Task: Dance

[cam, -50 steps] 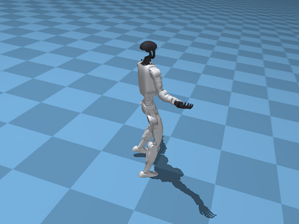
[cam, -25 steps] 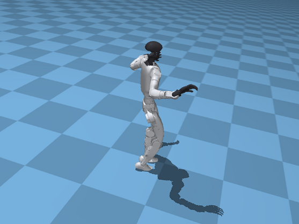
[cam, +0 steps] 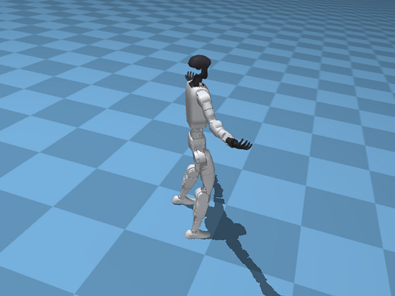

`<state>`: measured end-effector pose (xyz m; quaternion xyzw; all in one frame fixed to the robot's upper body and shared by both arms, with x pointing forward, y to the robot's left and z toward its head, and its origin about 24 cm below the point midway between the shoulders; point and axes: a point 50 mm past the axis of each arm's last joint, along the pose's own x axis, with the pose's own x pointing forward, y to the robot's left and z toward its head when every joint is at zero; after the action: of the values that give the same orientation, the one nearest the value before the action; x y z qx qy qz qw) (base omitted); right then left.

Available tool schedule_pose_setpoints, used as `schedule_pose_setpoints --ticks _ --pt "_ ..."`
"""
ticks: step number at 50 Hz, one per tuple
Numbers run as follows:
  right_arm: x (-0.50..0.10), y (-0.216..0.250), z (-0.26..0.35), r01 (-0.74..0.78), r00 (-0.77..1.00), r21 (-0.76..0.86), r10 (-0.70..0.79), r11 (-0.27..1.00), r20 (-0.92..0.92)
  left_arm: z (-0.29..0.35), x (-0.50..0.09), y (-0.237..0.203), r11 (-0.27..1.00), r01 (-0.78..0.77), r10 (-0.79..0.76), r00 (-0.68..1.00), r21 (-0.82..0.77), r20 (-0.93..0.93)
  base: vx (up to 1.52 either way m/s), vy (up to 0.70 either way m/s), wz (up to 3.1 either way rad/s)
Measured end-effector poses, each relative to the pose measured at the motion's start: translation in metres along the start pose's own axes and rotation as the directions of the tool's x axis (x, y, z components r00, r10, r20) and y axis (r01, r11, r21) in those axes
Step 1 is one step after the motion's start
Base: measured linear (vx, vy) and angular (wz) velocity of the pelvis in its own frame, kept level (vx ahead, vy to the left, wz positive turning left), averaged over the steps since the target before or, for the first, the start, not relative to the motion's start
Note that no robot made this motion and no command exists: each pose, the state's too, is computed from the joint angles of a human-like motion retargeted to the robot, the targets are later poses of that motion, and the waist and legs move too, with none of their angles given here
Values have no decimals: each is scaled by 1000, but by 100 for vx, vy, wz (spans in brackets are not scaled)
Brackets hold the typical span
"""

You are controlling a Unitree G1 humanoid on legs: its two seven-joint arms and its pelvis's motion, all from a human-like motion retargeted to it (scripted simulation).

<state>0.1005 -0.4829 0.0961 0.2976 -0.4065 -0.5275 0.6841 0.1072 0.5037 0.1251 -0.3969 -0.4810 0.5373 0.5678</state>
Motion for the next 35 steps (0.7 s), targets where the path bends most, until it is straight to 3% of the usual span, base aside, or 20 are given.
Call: schedule_pose_setpoints --ticks 3,7,12,17,21,25,30,35 --pt "-27 -30 -13 111 990 331 -134 937 48 -19 -16 20 983 -88 88 996 -162 -5 -22 -37 88" --pt "-60 -65 -19 222 959 461 -279 859 58 -51 -43 38 979 -119 97 986 -166 -134 -19 -22 55" --pt "-104 -94 -35 307 947 438 -318 845 -50 -68 -80 77 970 -193 149 953 -147 -264 -11 -11 13" --pt "-150 -105 -52 351 936 427 -298 833 -189 -52 -111 123 955 -294 274 918 -31 -287 -9 6 -6" --pt "-188 -119 -54 438 891 298 -365 848 -270 -33 -140 148 946 -313 322 905 78 -277 5 12 -28" --pt "-215 -138 -52 548 812 195 -460 814 -359 -7 -165 182 874 -445 483 844 197 -235 8 -14 -18" --pt "-241 -149 -62 616 731 199 -458 762 -506 28 -177 212 743 -638 664 739 202 -113 -23 -30 32" --pt "-229 -182 -25 703 663 92 -603 705 -443 52 -151 203 743 -556 607 795 372 -26 -6 6 22"
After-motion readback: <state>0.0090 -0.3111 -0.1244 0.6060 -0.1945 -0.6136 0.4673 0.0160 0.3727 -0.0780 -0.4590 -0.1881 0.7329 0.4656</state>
